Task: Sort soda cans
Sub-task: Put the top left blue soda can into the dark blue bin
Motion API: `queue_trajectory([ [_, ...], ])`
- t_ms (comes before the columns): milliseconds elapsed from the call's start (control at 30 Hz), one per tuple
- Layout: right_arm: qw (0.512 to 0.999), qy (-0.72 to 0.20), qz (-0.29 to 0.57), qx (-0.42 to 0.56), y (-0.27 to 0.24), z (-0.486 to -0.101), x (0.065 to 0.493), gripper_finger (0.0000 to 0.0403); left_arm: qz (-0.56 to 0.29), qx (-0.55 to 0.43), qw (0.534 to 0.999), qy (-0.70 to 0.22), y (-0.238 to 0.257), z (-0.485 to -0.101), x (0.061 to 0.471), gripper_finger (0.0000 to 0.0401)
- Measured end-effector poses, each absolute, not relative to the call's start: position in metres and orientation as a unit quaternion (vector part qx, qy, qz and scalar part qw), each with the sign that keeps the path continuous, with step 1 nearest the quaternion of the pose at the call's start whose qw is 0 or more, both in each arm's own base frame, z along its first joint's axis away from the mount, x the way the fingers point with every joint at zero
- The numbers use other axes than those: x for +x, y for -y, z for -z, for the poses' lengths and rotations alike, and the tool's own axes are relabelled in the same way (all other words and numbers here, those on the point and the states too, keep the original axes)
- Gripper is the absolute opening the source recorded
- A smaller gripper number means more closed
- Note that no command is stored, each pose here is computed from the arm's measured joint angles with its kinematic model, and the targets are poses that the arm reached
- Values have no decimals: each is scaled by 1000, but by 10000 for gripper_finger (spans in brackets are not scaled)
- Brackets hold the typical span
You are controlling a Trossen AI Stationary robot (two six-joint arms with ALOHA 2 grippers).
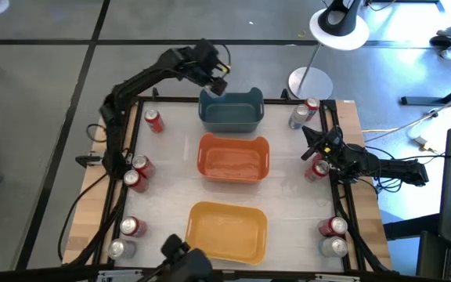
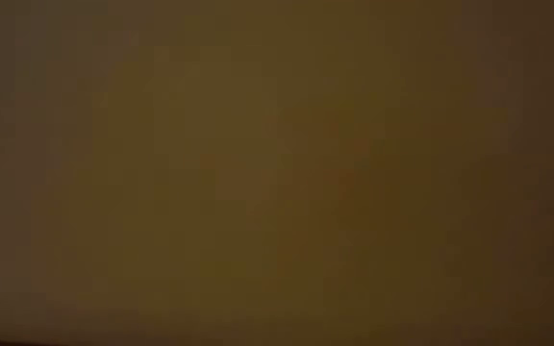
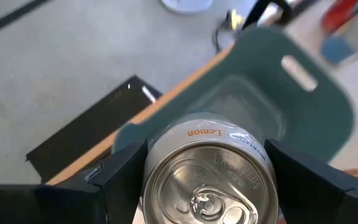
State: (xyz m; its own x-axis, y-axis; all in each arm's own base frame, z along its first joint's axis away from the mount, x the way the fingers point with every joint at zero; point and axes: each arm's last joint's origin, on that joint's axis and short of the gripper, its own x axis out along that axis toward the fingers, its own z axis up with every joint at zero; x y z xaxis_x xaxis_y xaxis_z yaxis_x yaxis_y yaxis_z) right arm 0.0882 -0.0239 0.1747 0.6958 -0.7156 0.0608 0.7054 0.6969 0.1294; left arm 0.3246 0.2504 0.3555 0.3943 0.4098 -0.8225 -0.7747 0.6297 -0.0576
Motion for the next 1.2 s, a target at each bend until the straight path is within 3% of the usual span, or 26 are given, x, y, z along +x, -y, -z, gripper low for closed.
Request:
queue_trajectory([
  [667, 919, 54, 386, 48, 24, -175, 88, 5, -351, -236, 743, -518, -280, -262, 360, 285],
  [1200, 919, 54, 386, 48, 24, -175, 88, 5, -359, -228, 741, -519, -280, -256, 365, 324],
])
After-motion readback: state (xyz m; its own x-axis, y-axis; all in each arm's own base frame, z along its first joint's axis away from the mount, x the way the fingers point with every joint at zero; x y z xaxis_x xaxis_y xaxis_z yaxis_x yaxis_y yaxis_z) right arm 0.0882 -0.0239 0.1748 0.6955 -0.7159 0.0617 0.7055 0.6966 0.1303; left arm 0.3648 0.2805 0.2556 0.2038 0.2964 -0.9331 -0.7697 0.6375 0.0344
